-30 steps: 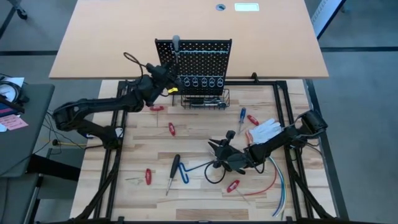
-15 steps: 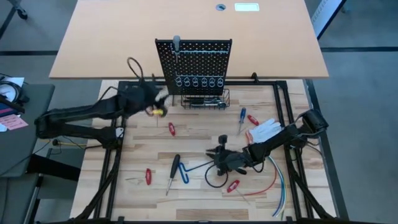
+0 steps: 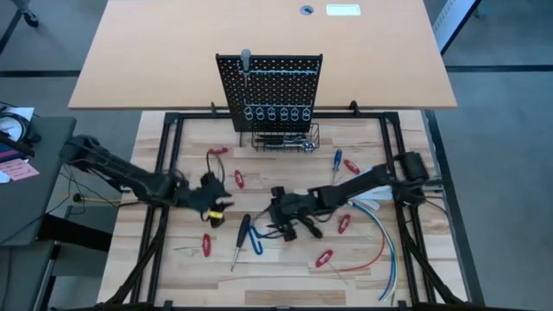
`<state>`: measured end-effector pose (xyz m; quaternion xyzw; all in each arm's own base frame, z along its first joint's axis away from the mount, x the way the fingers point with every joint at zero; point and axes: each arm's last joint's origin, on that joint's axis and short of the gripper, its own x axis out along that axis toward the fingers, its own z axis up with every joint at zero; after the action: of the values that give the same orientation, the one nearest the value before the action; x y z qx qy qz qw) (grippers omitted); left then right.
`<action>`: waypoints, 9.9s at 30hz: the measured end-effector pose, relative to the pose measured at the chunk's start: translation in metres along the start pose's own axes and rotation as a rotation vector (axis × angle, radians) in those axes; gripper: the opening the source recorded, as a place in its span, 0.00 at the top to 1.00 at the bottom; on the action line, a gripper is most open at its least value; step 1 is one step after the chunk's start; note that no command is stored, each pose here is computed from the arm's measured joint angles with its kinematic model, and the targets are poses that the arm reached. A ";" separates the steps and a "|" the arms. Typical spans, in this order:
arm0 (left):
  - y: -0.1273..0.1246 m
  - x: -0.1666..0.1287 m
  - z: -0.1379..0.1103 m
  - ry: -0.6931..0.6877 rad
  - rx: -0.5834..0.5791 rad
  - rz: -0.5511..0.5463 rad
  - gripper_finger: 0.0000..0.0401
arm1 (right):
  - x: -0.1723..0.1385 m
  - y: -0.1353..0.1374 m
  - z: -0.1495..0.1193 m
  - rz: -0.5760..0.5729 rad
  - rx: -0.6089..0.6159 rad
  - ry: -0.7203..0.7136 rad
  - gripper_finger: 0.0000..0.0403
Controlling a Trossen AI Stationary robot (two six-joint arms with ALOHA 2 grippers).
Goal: Hang tools onto peg board
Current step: Hang the black screwdriver on the pegboard
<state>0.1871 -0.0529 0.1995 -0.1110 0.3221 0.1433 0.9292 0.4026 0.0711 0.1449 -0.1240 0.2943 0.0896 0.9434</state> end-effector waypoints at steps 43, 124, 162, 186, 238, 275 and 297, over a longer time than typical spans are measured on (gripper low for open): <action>-0.055 0.001 -0.062 -0.059 0.101 0.154 0.67 | 0.043 -0.112 0.018 0.267 -0.026 0.269 0.76; 0.076 0.016 0.200 -1.124 0.144 0.284 1.00 | -0.118 -0.015 -0.073 -0.447 0.375 -0.237 0.49; 0.141 0.022 0.214 -1.128 -0.033 0.444 0.99 | -0.117 -0.014 -0.076 -0.444 0.367 -0.209 0.49; 0.156 0.031 0.207 -1.026 -0.209 0.467 0.88 | -0.117 -0.014 -0.076 -0.443 0.367 -0.207 0.49; -0.021 0.115 0.035 -0.263 0.562 -0.320 0.64 | -0.149 0.046 -0.017 0.005 0.434 0.625 0.50; -0.002 0.240 0.052 0.188 0.210 -0.434 0.98 | -0.146 0.105 -0.026 -0.030 0.284 0.327 0.67; 0.014 0.080 0.025 -0.730 -0.061 -0.182 0.99 | -0.114 0.009 -0.050 -0.245 0.550 -0.517 0.67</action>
<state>0.2567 -0.0168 0.1661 -0.1084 -0.0460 0.1000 0.9880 0.2818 0.0543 0.1697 0.1259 0.0432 -0.0775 0.9881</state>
